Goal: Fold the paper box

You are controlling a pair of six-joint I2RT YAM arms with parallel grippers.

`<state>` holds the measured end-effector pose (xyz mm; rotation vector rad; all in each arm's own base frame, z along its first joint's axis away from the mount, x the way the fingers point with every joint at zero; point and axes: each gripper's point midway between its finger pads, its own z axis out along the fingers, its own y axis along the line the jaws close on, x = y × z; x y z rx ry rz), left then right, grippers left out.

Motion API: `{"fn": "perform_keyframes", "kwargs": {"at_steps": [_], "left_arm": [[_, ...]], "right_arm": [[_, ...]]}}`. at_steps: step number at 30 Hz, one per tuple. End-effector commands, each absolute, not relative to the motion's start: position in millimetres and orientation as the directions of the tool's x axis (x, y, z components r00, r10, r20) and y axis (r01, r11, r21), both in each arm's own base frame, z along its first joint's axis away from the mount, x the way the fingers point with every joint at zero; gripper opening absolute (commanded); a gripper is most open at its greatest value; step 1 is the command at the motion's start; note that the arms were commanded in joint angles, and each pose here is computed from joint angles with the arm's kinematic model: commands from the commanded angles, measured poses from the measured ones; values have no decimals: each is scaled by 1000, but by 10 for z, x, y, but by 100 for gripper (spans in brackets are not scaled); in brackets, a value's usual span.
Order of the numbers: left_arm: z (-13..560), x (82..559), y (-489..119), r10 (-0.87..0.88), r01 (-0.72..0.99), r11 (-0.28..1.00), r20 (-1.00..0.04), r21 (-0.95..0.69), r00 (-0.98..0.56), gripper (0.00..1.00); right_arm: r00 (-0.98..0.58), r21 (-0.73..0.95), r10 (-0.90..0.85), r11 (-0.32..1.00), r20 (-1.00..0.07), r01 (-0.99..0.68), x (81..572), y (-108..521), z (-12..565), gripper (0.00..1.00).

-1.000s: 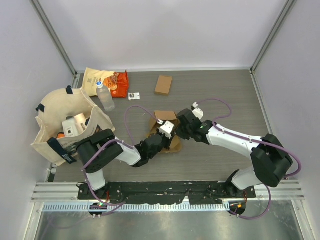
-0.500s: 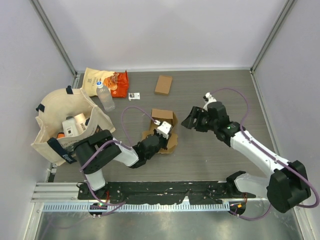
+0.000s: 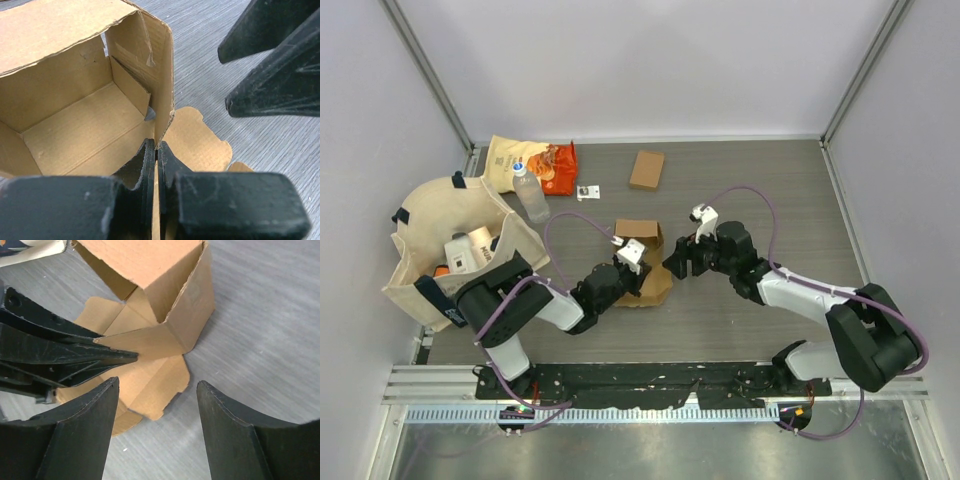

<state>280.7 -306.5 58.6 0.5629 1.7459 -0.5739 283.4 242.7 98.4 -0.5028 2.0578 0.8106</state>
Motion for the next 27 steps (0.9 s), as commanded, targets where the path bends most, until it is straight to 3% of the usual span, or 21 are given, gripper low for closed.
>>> {"fn": "perform_keyframes", "kwargs": {"at_steps": [1, 9, 20, 25, 27], "left_arm": [[808, 2846, -3055, 1, 658, 742, -981, -130, -194, 7], [793, 2859, -2962, -7, 652, 745, -979, -140, -203, 6], [766, 2905, -2852, 17, 620, 776, -978, -118, -208, 6], [762, 2970, -2768, 23, 571, 814, -975, -110, -220, 8], [784, 3028, -2738, 20, 534, 838, -971, -114, -239, 14]], "right_arm": [[-301, 144, -85, 736, -950, -661, 3223, 2409, 1322, 69], [-223, -21, -300, 637, -927, -771, 3521, 2633, 1193, 71], [-85, -64, -316, 433, -945, -899, 3523, 3031, 1087, 72], [-71, -57, -265, 447, -962, -893, 3581, 3145, 1121, 71], [-67, -70, -275, 458, -959, -886, 3590, 3224, 1080, 71]]}}
